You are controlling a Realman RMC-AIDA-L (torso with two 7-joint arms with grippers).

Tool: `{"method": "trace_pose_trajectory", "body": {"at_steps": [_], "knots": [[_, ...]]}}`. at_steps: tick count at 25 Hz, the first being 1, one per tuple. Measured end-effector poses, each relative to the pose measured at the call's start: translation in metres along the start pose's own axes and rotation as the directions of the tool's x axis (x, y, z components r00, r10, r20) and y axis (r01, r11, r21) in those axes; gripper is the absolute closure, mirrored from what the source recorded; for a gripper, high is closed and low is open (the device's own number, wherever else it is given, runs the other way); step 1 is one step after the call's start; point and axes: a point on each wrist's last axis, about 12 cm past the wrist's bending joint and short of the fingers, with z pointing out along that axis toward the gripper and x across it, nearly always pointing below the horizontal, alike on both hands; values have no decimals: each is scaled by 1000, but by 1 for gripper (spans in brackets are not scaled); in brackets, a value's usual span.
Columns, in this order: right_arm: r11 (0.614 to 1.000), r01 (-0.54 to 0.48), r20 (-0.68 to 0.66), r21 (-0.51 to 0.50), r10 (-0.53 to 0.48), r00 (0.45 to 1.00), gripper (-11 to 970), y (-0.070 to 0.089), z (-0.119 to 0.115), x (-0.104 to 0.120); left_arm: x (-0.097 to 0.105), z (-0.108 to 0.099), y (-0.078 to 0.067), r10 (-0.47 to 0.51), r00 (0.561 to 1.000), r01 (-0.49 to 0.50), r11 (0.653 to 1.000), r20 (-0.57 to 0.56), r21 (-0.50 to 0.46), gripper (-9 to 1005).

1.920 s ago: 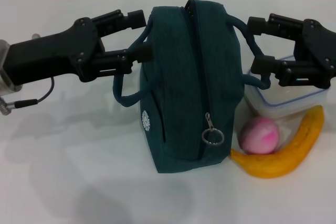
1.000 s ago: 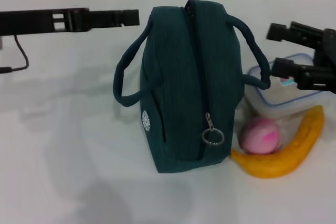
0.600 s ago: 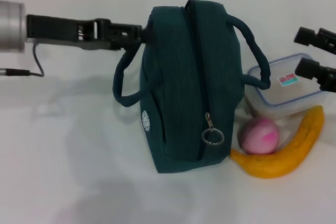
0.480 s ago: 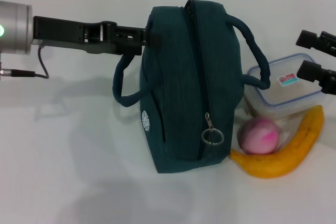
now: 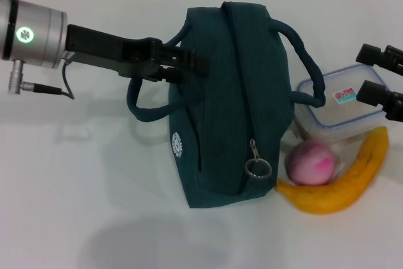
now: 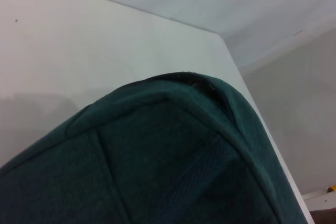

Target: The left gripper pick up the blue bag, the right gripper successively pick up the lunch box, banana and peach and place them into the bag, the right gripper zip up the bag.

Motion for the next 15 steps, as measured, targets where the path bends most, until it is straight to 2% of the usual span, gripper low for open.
{"method": "trace_pose_trajectory", "body": {"at_steps": [10,15], "knots": [[1000,-12,5,16,12,1000,84,2,-4,8,-8,3,-14,-22,999,24,999,-31,37,153],[1000,-12,1,12,12,1000,84,3,-4,8,-10,3,-17,-24,999,24,999,-28,26,172]]}}
